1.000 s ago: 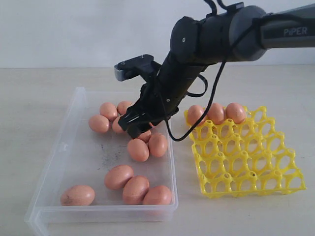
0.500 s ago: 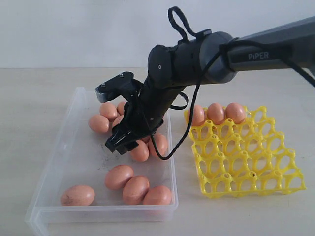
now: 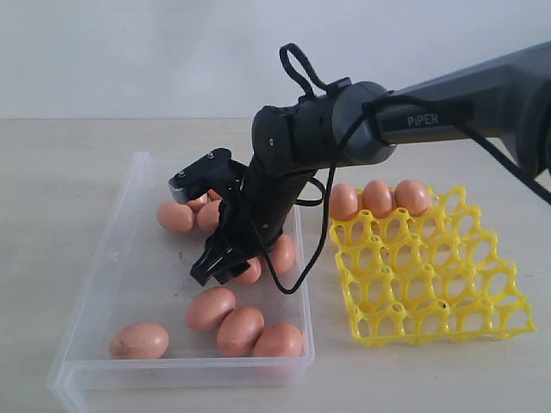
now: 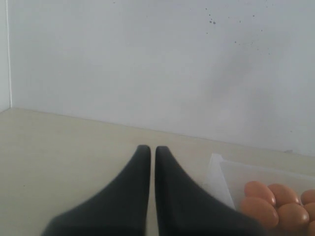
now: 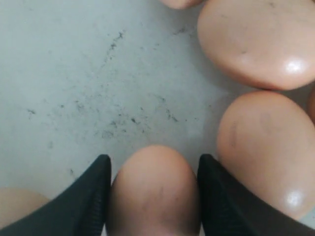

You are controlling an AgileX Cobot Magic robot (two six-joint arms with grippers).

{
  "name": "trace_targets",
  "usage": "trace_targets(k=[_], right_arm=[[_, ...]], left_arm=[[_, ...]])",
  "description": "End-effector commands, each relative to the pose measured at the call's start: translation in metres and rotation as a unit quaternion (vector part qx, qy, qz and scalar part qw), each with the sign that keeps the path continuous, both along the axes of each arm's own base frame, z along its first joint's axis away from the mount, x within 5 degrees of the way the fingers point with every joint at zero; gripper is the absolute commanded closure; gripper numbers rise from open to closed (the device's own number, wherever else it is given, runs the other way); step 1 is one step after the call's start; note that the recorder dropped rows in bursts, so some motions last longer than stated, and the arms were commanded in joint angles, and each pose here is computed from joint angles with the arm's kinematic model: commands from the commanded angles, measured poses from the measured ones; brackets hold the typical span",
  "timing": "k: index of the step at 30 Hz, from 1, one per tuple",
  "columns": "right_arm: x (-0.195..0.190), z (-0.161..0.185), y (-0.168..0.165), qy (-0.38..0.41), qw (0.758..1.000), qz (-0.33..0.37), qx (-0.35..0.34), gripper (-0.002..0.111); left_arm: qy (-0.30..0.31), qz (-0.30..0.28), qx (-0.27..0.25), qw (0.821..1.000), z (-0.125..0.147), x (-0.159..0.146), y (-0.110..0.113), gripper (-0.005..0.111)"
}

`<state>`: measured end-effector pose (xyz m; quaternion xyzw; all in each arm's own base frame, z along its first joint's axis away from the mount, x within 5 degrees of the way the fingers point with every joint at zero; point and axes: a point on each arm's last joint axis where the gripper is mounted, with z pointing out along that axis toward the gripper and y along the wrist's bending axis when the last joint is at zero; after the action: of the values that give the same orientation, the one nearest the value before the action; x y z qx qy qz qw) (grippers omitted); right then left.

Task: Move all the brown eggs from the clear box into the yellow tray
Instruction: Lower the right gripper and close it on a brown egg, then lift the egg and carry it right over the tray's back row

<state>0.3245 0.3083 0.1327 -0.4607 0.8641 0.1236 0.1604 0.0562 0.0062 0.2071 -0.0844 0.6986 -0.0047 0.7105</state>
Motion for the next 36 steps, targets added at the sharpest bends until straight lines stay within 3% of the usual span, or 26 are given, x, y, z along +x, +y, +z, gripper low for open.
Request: trace_targets(k=[1, 11, 19, 26, 32, 36], right_arm=[[0.009, 0.017, 0.000, -0.043, 0.999, -0.002, 0.020, 0.109], [0.008, 0.095, -0.007, -0.166, 0.978, -0.038, 0.120, 0.109], [-0.010, 0.116, -0.059, -0.286, 0.927, -0.128, 0.209, 0.109], [-0.030, 0.113, -0.139, -0.367, 0.865, -0.240, 0.245, 0.109], [-0.044, 0.089, -0.208, -0.405, 0.803, -0.353, 0.256, 0.109], [-0.041, 0.069, -0.237, -0.392, 0.801, -0.383, 0.243, 0.109]], left_arm=[[-0.002, -0.001, -0.009, 1.000, -0.001, 0.000, 0.000, 0.103], [-0.002, -0.001, -0.009, 1.000, -0.001, 0.000, 0.000, 0.103], [-0.002, -0.001, -0.009, 1.000, -0.001, 0.000, 0.000, 0.103], [-0.001, -0.001, -0.009, 1.000, -0.001, 0.000, 0.000, 0.103], [-0.001, -0.001, -0.009, 1.000, -0.001, 0.000, 0.000, 0.103], [-0.001, -0.001, -0.009, 1.000, -0.001, 0.000, 0.000, 0.103]])
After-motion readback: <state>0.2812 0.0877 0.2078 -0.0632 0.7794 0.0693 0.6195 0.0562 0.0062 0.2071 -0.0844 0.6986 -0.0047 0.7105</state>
